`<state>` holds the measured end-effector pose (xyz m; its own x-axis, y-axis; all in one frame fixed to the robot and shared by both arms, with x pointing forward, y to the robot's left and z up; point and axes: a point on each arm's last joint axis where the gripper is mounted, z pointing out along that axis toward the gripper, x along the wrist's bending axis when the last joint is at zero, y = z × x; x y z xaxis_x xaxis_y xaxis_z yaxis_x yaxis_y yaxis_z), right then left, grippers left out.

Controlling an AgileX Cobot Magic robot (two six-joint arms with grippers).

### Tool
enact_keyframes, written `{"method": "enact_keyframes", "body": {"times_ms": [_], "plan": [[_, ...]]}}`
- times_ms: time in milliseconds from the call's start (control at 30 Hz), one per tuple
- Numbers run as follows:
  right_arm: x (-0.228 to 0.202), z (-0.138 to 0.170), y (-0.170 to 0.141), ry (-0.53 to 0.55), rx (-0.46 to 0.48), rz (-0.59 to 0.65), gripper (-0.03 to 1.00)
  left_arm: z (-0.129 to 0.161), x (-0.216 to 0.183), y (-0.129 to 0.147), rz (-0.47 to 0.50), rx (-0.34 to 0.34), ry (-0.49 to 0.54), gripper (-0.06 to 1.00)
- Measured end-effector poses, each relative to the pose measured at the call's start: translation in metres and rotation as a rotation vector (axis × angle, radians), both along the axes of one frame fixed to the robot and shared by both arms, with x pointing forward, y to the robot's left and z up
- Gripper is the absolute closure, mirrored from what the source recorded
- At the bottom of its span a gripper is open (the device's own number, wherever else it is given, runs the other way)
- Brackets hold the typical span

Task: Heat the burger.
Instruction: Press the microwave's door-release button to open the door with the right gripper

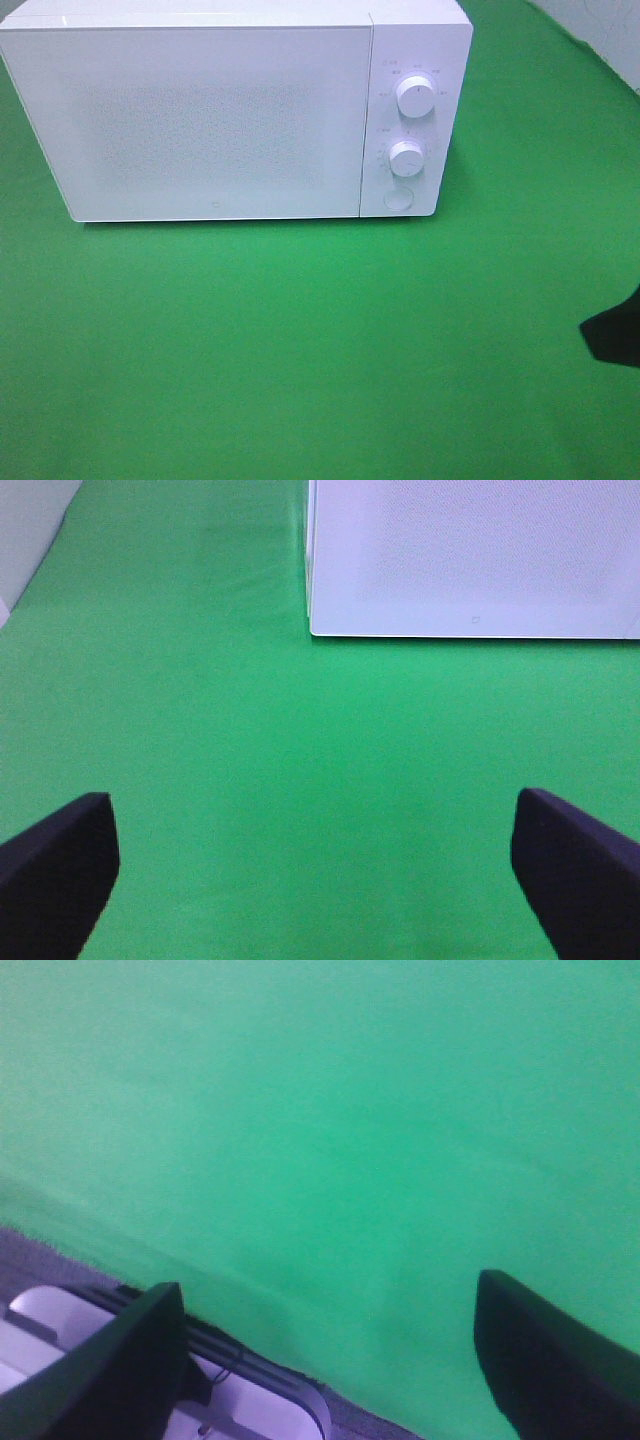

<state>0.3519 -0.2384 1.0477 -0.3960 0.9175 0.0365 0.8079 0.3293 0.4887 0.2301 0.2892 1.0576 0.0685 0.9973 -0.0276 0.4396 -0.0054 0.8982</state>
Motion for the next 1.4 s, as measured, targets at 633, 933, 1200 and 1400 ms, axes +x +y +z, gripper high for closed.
{"method": "enact_keyframes", "body": {"times_ms": [633,933,1200,1400], "plan": [[-0.08,0.006,-0.057,-0.365,0.102,-0.327,0.21,0.0,0.0,0.0,0.0,0.0,0.0,-0.05],[-0.113,0.003,-0.062,-0.54,0.156,-0.324,0.21,0.0,0.0,0.0,0.0,0.0,0.0,-0.05],[-0.117,0.003,-0.062,-0.567,0.164,-0.322,0.21,0.0,0.0,0.0,0.0,0.0,0.0,-0.05],[-0.117,0.003,-0.062,-0.568,0.164,-0.322,0.21,0.0,0.0,0.0,0.0,0.0,0.0,-0.05]]}}
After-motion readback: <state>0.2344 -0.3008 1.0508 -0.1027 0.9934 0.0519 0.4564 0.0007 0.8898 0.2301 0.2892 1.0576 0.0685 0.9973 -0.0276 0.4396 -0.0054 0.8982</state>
